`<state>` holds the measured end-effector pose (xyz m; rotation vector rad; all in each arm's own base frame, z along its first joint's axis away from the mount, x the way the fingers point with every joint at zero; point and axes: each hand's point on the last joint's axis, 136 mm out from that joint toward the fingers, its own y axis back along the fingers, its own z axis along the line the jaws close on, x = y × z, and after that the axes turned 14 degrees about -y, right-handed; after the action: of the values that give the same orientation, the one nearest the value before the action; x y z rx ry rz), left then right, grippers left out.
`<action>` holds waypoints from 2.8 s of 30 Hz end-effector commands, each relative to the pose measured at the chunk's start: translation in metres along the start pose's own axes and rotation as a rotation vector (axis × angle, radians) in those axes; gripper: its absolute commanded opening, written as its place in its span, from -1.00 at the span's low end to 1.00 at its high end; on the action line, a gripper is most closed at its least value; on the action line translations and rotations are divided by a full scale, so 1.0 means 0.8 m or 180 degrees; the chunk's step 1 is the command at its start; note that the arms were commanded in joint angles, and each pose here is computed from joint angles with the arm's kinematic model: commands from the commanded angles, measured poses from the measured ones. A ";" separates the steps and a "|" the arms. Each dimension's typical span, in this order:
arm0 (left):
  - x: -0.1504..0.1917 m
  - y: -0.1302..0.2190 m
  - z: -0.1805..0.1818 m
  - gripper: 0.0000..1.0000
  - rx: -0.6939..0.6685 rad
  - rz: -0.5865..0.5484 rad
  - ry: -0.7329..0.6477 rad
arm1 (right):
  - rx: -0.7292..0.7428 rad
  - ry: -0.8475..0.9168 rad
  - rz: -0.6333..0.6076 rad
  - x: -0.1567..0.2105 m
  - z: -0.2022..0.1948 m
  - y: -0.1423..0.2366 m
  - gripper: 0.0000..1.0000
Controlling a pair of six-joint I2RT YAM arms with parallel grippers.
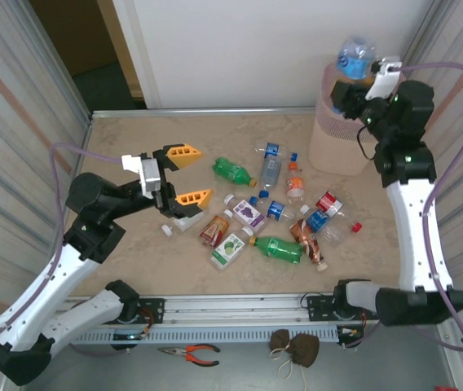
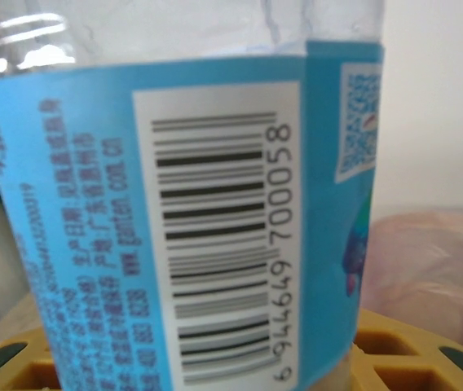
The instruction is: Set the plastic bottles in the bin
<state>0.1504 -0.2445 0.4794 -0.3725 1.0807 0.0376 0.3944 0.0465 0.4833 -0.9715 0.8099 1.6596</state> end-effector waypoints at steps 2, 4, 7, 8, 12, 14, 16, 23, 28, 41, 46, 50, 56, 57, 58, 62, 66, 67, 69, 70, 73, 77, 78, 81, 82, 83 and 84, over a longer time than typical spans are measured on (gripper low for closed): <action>-0.003 0.008 0.000 0.56 -0.0115 0.0030 -0.0093 | 0.0499 -0.0368 0.0073 -0.013 -0.063 -0.026 -0.14; -0.001 0.011 0.005 0.56 -0.0204 0.0058 -0.0100 | 0.0627 -0.0457 0.0130 -0.016 -0.090 -0.042 -0.13; 0.008 0.014 0.012 0.56 -0.0352 0.0134 -0.0097 | 0.0761 -0.0621 0.0289 -0.011 -0.127 -0.065 -0.13; 0.012 0.015 0.015 0.56 -0.0400 0.0179 -0.0086 | 0.0780 -0.0672 0.0308 -0.017 -0.136 -0.074 -0.13; 0.037 0.015 0.027 0.54 -0.0563 0.0462 0.0020 | 0.0936 -0.0875 0.0612 0.005 -0.180 -0.105 -0.14; 0.048 0.016 0.032 0.55 -0.0644 0.0578 0.0062 | 0.1049 -0.0957 0.0777 0.019 -0.200 -0.118 -0.14; 0.057 0.018 0.037 0.55 -0.0729 0.0672 0.0082 | 0.1152 -0.1025 0.0960 0.036 -0.216 -0.129 -0.14; 0.080 0.019 0.040 0.57 -0.0771 0.0869 0.0161 | 0.1281 -0.1286 0.1638 0.114 -0.255 -0.159 -0.09; 0.099 0.022 0.044 0.57 -0.0830 0.1036 0.0237 | 0.1418 -0.1371 0.2000 0.164 -0.278 -0.166 -0.07; 0.129 0.030 0.050 0.57 -0.0884 0.1293 0.0402 | 0.1785 -0.1277 0.2539 0.261 -0.333 -0.181 0.04; 0.143 0.038 0.057 0.56 -0.0991 0.1435 0.0508 | 0.1879 -0.1312 0.2665 0.289 -0.350 -0.184 0.17; 0.151 0.043 0.060 0.56 -0.1035 0.1494 0.0582 | 0.1920 -0.1316 0.2699 0.295 -0.354 -0.183 0.34; 0.167 0.047 0.059 0.55 -0.1052 0.1596 0.0663 | 0.1880 -0.1236 0.2535 0.263 -0.339 -0.179 0.49; 0.170 0.048 0.059 0.56 -0.1052 0.1617 0.0678 | 0.1873 -0.1220 0.2498 0.255 -0.335 -0.178 0.50; 0.172 0.049 0.059 0.55 -0.1051 0.1637 0.0682 | 0.1863 -0.1197 0.2451 0.245 -0.330 -0.176 0.52; 0.181 0.055 0.064 0.55 -0.1121 0.1748 0.0715 | 0.1797 -0.1119 0.2255 0.208 -0.311 -0.169 0.53; 0.198 0.065 0.068 0.55 -0.1207 0.1909 0.0854 | 0.1717 -0.1047 0.2063 0.170 -0.288 -0.160 0.53; 0.203 0.068 0.070 0.55 -0.1255 0.1958 0.0929 | 0.1703 -0.1020 0.2013 0.161 -0.282 -0.157 0.53; 0.215 0.077 0.075 0.54 -0.1353 0.2053 0.1134 | 0.1680 -0.0965 0.1910 0.143 -0.270 -0.151 0.53; 0.221 0.080 0.078 0.53 -0.1394 0.2093 0.1221 | 0.1665 -0.0937 0.1873 0.136 -0.264 -0.148 0.53; 0.239 0.093 0.084 0.50 -0.1522 0.2210 0.1454 | 0.1617 -0.0861 0.1760 0.115 -0.245 -0.139 0.53; 0.261 0.105 0.082 0.49 -0.1566 0.2398 0.1554 | 0.1545 -0.0735 0.1623 0.090 -0.218 -0.125 0.53; 0.267 0.107 0.081 0.49 -0.1565 0.2462 0.1557 | 0.1540 -0.0695 0.1590 0.083 -0.211 -0.121 0.53; 0.288 0.117 0.075 0.49 -0.1547 0.2696 0.1598 | 0.1516 -0.0589 0.1510 0.069 -0.192 -0.110 0.53; 0.297 0.120 0.073 0.49 -0.1538 0.2794 0.1618 | 0.1513 -0.0551 0.1483 0.064 -0.185 -0.105 0.53; 0.306 0.124 0.070 0.50 -0.1541 0.2892 0.1649 | 0.1500 -0.0520 0.1465 0.061 -0.179 -0.102 0.53; 0.313 0.128 0.070 0.52 -0.1552 0.2972 0.1676 | 0.1482 -0.0495 0.1444 0.057 -0.172 -0.098 0.53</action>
<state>0.2939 -0.1773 0.2695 -0.3226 1.6823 1.0146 0.5094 -0.0357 0.3459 -0.2613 1.2889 1.8222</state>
